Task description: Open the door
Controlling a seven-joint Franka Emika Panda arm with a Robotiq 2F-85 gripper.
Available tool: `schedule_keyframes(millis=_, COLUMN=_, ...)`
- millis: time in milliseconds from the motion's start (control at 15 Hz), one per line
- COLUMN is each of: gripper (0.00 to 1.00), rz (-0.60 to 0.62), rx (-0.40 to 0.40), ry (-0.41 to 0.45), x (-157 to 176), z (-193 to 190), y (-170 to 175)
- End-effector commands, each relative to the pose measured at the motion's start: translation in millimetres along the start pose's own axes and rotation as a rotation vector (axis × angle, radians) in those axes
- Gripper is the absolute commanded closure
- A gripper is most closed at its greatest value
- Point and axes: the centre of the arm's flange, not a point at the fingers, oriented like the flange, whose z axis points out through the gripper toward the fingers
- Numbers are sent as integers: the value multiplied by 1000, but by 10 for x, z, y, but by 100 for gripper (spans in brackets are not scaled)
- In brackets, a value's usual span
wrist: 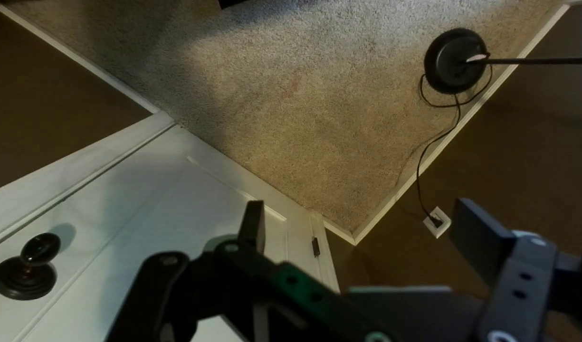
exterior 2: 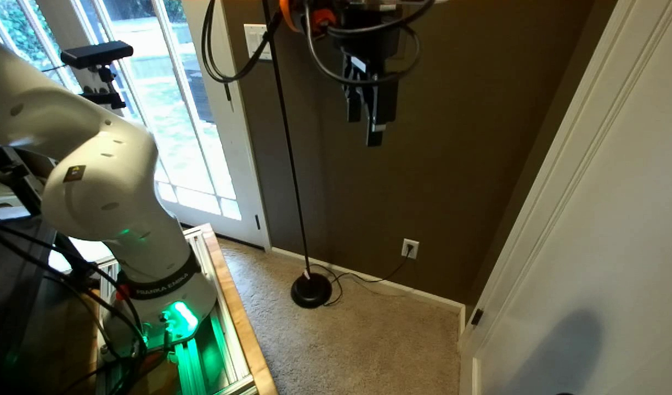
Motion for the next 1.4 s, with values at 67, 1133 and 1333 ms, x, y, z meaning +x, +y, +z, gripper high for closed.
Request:
schedule_keyframes(millis=67, gripper=0, rz=108, rx=20, ry=82, x=-94, z=272, y=478)
schedule_keyframes(millis=1133, gripper=0, rz=563, rx=-207, ry=318, x=307, z=1227, y=1802)
schedule_keyframes(millis=1333, gripper=0, rz=503, rx=-240, ry=355, x=387, z=1413, y=2012)
